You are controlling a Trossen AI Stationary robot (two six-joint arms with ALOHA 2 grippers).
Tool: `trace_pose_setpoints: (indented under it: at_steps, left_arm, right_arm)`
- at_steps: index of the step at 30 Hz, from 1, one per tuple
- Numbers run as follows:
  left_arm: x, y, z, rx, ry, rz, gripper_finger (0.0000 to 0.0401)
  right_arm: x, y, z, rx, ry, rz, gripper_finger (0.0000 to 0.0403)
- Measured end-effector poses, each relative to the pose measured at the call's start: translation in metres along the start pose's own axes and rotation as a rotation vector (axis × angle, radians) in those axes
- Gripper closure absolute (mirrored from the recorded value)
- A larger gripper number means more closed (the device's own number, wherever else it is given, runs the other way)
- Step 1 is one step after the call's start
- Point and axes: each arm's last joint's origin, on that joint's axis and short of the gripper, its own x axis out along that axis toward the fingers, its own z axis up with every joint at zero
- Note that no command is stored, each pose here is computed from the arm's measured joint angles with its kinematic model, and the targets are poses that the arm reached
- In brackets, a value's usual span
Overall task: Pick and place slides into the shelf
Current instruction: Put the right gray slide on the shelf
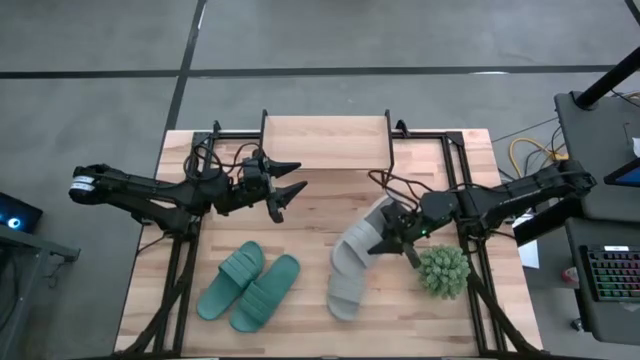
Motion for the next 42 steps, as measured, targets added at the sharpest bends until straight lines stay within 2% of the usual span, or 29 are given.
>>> trace_pose_setpoints:
  at_steps: [17,35,42]
  left_arm:
    - [0.000,0.000,0.000,0.000,0.000,0.000,0.0157]
    - [0.000,0.000,0.000,0.000,0.000,0.001,0.0157]
    - [0.000,0.000,0.000,0.000,-0.001,0.008,0.0157]
  right_arm:
    - [-0.008,0.024,0.035,-0.193,-0.135,-0.002,0.0394]
    - [-0.020,0.041,0.067,-0.327,-0.329,-0.161,0.0393]
    - [-0.027,0.046,0.079,-0.384,-0.414,-0.275,0.0392]
